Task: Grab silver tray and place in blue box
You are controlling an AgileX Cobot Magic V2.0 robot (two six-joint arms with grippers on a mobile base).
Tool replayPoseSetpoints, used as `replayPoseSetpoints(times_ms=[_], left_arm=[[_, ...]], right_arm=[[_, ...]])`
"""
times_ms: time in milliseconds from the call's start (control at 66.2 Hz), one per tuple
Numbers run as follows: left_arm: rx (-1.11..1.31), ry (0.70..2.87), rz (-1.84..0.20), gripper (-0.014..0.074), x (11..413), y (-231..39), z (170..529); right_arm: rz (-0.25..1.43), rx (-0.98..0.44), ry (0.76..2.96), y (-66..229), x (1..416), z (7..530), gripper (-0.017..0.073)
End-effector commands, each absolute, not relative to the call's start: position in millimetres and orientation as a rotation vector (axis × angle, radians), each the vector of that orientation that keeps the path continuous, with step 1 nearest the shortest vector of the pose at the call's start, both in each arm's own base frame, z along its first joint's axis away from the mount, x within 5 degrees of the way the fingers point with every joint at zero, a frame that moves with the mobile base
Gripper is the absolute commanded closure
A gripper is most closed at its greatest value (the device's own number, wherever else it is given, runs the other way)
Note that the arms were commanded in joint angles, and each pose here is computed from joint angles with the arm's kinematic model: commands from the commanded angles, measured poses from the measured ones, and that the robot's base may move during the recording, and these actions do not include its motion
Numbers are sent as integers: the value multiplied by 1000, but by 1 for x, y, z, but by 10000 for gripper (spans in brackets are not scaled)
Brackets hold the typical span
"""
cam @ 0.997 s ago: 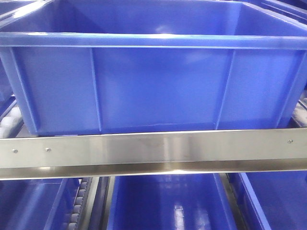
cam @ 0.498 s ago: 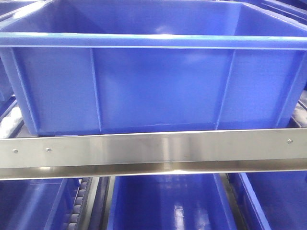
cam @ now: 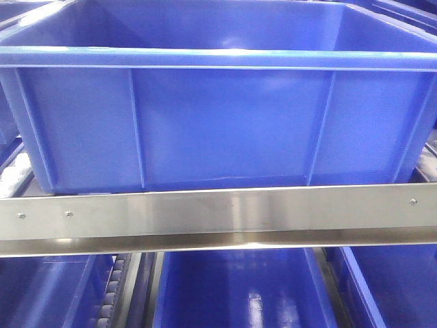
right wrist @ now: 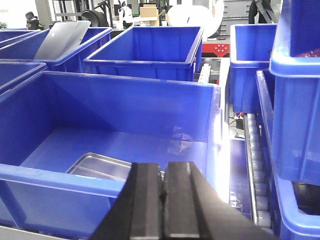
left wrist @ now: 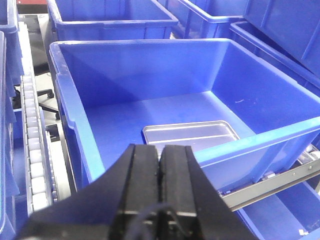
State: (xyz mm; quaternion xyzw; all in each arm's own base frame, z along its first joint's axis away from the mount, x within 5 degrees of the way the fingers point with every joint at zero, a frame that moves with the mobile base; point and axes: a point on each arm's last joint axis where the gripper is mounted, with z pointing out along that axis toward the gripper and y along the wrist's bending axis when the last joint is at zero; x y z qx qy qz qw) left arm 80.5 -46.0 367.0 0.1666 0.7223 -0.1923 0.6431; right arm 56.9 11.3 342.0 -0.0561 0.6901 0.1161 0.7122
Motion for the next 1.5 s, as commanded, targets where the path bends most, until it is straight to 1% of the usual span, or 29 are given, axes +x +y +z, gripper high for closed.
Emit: replayPoseSetpoints(times_ms=[0,302,468,544,665,816,982,1148,1193,1480], left_arm=[[372,1539,-467,699,79,-47,383],[372,1541,-466,699,79,-47,383],[374,1550,-412,699,80,-44,379],[337,1540,-371,699,79,-39,370],[219,1493,-285,699,73,-24,345],[84,1470,-188,699,61,-11,298],[-21,1444,-104,699,52,-3,248],[-106,1424,-103,699,54,1,210],[-109,1456,-101,699,55,1,208],[-110,1453,-102,699,55,1,208]], right_arm=[[255,-150,1422,12,55,358,506],[255,-150,1422,12,55,358,506],[255,-150,1422,12,55,358,506],[255,-150,1422,12,55,358,506],[255,-150,1422,12,55,358,506],[255,-150,1422,12,55,358,506],[255,-150,1422,12,55,358,506],[255,-150,1422,12,55,358,506],[255,-150,1422,12,55,358,506],[255,-150,1422,12,55,358,506]])
